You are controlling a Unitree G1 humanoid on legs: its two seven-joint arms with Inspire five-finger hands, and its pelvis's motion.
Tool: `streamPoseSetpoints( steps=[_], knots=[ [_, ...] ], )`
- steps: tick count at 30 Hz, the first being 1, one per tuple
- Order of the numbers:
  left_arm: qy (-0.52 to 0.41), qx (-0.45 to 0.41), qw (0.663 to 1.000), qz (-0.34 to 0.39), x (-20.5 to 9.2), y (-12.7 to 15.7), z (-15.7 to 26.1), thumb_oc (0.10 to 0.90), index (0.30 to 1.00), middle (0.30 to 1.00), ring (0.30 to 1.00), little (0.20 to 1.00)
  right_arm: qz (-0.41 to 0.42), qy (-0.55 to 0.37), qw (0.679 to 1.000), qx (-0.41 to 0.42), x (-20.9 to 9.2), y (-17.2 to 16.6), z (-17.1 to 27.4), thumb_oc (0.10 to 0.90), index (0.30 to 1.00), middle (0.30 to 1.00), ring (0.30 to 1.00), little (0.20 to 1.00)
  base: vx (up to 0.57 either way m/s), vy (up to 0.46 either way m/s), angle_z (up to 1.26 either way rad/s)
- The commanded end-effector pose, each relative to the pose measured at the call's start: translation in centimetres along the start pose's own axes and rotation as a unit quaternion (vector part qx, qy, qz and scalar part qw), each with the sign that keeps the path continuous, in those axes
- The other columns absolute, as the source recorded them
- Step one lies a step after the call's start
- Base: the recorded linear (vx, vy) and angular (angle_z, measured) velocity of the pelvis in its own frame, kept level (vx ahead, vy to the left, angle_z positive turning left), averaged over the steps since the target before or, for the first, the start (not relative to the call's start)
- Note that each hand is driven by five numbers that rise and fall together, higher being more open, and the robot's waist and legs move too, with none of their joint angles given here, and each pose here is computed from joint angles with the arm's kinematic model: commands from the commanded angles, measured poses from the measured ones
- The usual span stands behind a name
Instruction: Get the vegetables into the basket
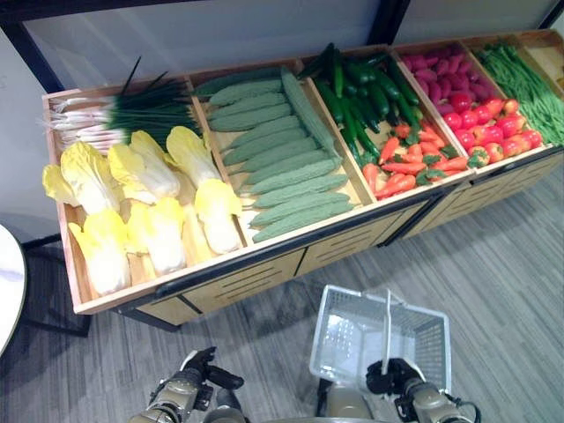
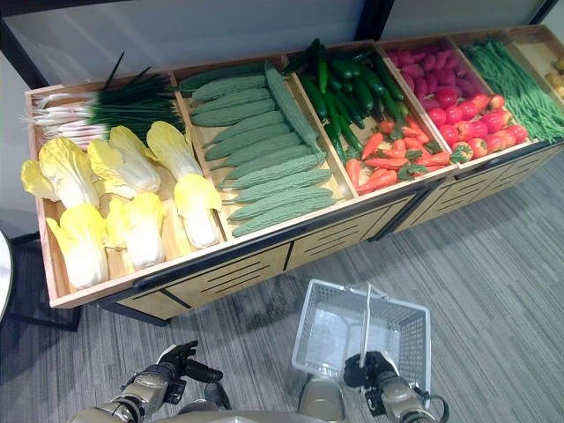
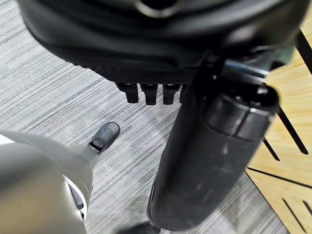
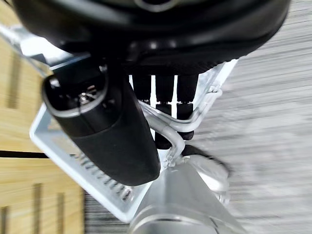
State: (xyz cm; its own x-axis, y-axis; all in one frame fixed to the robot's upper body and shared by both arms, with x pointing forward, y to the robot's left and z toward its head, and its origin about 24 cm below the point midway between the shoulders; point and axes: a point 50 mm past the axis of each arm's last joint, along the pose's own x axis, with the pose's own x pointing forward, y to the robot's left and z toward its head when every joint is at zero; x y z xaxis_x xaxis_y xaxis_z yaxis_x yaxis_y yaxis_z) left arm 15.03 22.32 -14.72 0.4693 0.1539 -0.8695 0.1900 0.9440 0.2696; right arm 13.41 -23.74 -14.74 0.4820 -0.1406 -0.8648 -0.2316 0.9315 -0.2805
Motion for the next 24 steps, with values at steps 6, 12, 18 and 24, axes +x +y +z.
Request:
streamPoseSetpoints(
  steps=[6,12,18,24],
  knots=[
    [-0.011,0.02,1.0,0.004,0.0,0.4,0.3,0.9,1.0,1.0,1.0,1.0,0.032,0.065,0.996,-0.043,-0.8,1.1,-3.6,0.4,0.3,0.3,0.3,0.3,-0.01,-0.055,0.35],
    [-0.005,0.025,1.0,-0.013,-0.1,-0.9,-0.2,0.9,1.0,1.0,1.0,1.0,0.027,0.087,0.995,-0.043,-1.1,0.8,-4.9,0.4,0.3,0.3,0.3,0.3,0.03,-0.102,0.09],
    [-0.049,0.036,0.997,-0.04,-0.1,-2.3,1.5,0.9,1.0,1.0,1.0,1.0,0.015,0.089,0.995,-0.038,-1.2,0.2,-5.1,0.4,0.3,0.3,0.3,0.3,0.03,-0.114,0.15],
    [-0.287,0.08,0.949,-0.101,-4.0,-2.1,9.1,0.9,1.0,1.0,1.0,1.0,-0.03,0.07,0.997,-0.007,-1.5,-2.5,-5.2,0.4,0.3,0.3,0.3,0.3,-0.02,-0.075,0.25]
  ],
)
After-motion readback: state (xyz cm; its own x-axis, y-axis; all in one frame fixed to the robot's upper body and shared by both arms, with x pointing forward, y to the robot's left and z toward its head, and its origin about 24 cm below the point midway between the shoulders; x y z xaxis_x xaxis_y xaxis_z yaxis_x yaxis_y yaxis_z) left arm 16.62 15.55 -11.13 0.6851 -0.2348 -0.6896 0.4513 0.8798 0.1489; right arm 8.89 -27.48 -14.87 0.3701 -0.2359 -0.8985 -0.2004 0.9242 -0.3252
